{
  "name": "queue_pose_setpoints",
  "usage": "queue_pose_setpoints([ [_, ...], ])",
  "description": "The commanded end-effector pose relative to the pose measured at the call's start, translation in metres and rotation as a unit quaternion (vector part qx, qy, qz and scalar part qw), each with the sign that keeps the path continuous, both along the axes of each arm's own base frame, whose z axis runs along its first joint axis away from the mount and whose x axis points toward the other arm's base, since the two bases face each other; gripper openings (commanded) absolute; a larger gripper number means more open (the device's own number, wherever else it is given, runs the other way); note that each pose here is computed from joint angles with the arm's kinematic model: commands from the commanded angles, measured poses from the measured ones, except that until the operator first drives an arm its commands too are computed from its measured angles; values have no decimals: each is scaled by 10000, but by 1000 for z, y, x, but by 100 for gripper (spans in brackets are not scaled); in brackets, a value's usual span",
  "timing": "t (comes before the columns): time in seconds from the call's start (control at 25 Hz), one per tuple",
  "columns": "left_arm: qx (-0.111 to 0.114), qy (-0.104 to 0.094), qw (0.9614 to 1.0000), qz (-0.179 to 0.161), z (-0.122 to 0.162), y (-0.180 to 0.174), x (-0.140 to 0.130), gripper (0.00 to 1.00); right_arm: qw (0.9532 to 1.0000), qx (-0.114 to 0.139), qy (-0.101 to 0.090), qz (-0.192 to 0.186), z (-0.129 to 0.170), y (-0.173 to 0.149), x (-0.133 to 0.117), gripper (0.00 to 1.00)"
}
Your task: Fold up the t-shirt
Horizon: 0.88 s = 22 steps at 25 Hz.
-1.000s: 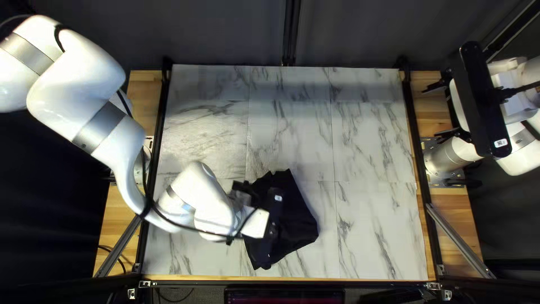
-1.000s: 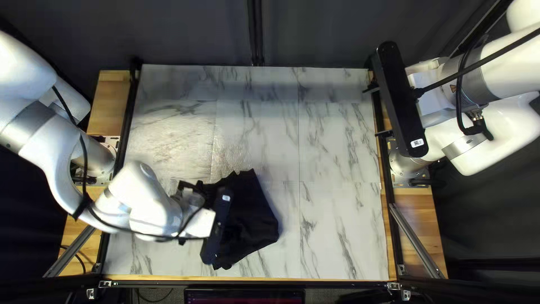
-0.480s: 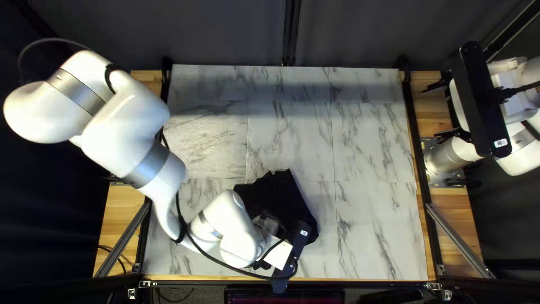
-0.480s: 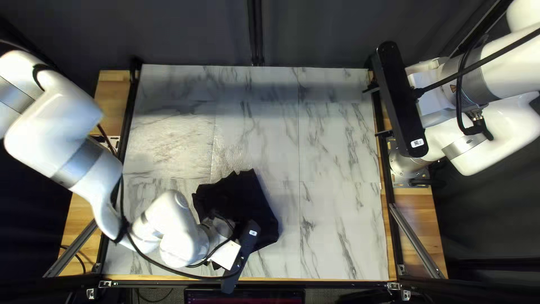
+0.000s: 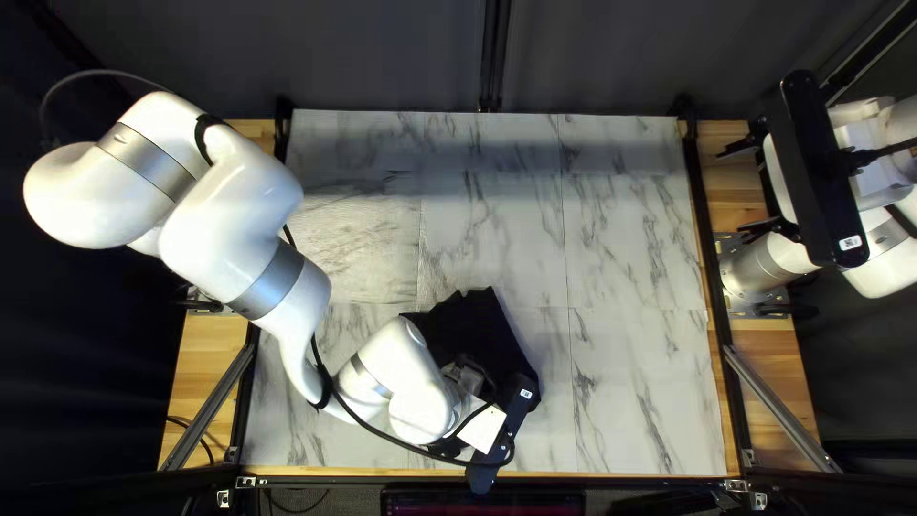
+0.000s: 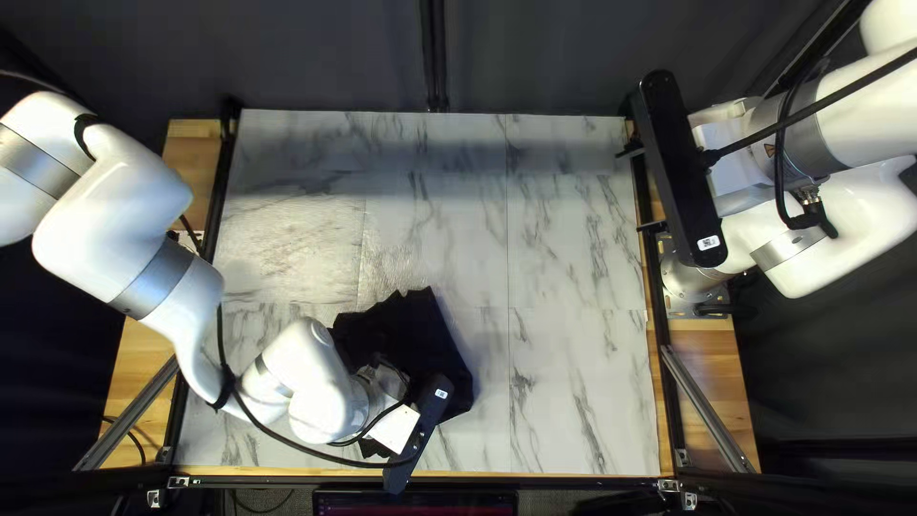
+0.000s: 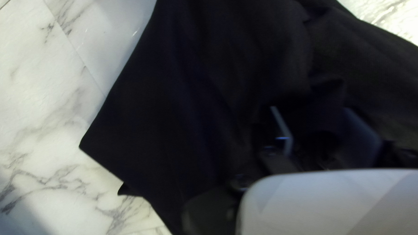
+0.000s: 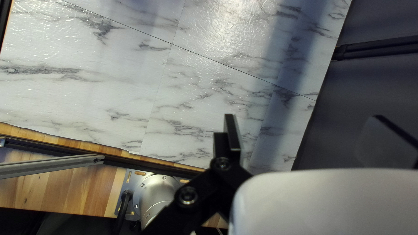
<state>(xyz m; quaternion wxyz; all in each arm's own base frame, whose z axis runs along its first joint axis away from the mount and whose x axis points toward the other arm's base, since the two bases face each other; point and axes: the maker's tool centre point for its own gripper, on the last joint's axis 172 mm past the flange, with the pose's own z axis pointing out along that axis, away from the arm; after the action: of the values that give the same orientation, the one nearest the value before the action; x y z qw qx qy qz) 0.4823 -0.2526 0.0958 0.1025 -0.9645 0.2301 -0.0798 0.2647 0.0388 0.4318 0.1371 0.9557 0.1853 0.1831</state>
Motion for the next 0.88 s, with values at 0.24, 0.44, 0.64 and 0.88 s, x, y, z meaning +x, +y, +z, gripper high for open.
queue_pose_setpoints([
  [0.24, 309, -46, 9995, 47, 54, -6, -4, 0, 10000, 0, 0, 0, 0, 0, 0, 100],
  [0.44, 523, -41, 9986, 98, 75, -11, -7, 0, 10000, 0, 0, 0, 0, 0, 0, 100],
  [0.64, 662, -16, 9977, 157, 77, -33, -16, 0, 10000, 0, 0, 0, 0, 0, 0, 100],
  [0.88, 721, 41, 9971, 225, 62, -65, -27, 0, 10000, 0, 0, 0, 0, 0, 0, 100],
])
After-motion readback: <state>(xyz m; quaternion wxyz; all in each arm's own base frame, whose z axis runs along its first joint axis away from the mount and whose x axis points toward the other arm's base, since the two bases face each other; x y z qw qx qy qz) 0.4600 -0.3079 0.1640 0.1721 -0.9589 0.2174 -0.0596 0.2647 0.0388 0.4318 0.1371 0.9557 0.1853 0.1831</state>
